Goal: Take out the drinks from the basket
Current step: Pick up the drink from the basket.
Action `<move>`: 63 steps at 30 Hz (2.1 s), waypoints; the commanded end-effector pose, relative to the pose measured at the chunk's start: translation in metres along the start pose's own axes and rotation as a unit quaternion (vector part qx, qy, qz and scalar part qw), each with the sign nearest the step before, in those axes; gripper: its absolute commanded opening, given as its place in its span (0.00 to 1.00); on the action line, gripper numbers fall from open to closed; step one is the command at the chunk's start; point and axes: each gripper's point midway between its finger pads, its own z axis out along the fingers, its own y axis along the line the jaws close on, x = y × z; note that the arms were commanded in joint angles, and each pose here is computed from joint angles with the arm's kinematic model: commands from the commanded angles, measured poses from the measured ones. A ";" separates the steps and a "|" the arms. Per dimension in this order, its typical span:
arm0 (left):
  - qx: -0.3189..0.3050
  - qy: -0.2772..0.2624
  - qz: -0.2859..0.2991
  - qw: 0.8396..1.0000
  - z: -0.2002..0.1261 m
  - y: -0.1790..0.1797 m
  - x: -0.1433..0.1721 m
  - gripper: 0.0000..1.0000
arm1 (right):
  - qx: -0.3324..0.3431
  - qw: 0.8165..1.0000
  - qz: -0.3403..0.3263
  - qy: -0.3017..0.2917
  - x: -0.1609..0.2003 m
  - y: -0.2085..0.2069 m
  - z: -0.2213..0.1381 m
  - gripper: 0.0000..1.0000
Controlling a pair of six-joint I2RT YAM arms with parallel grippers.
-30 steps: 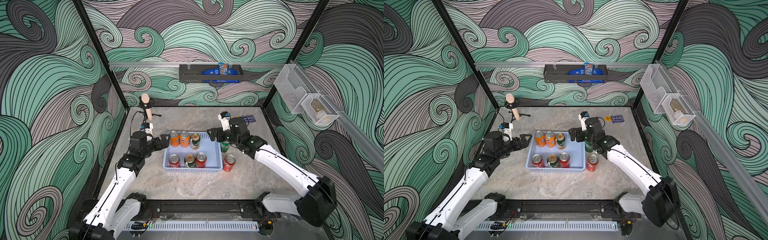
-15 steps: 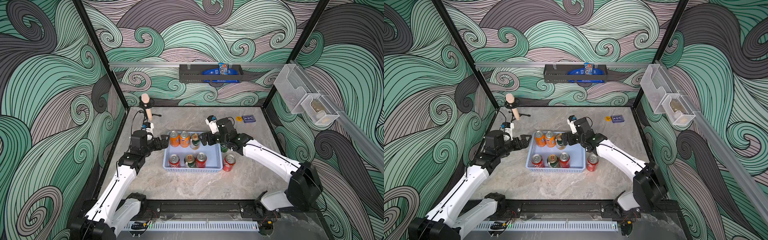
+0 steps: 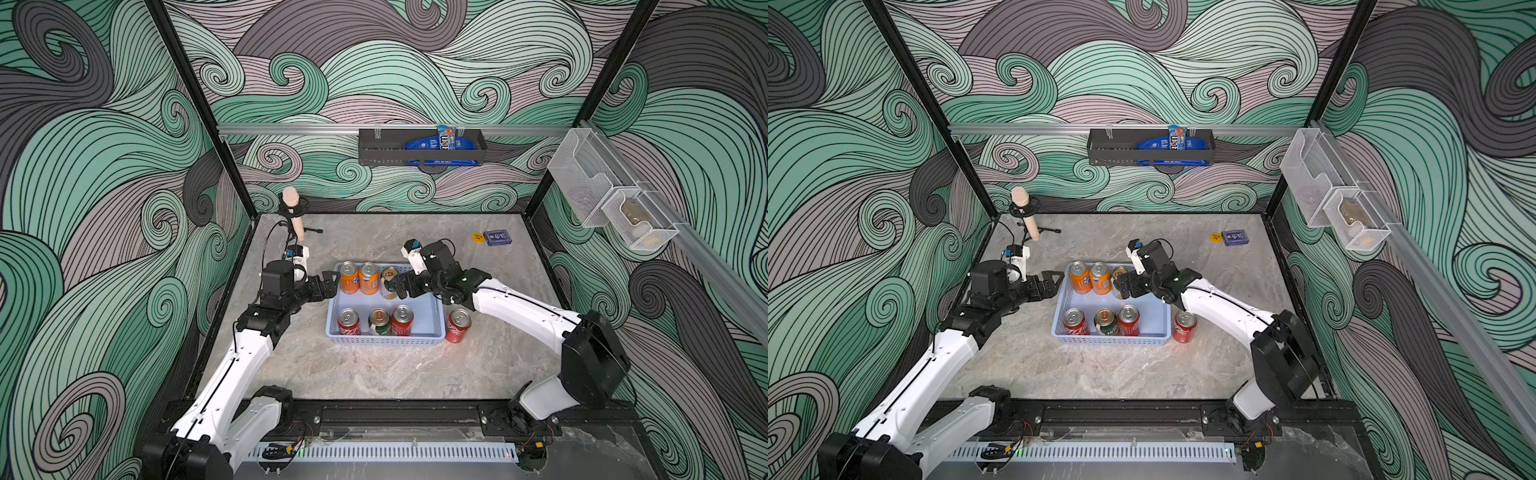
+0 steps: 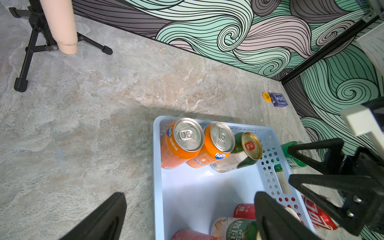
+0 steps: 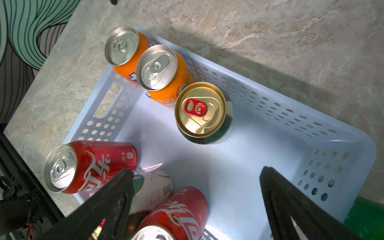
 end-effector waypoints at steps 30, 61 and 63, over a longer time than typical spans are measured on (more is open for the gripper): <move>0.062 -0.030 -0.020 0.997 -0.003 -0.020 -0.011 0.99 | 0.033 0.999 -0.016 0.016 -0.007 -0.003 0.069 0.93; 0.077 -0.008 -0.028 0.997 0.005 -0.022 -0.003 0.99 | 0.039 0.999 -0.001 -0.037 -0.002 -0.009 0.051 0.57; 0.078 -0.007 -0.029 0.996 0.005 -0.023 -0.003 0.99 | 0.039 0.998 -0.002 -0.043 -0.004 -0.009 0.044 0.55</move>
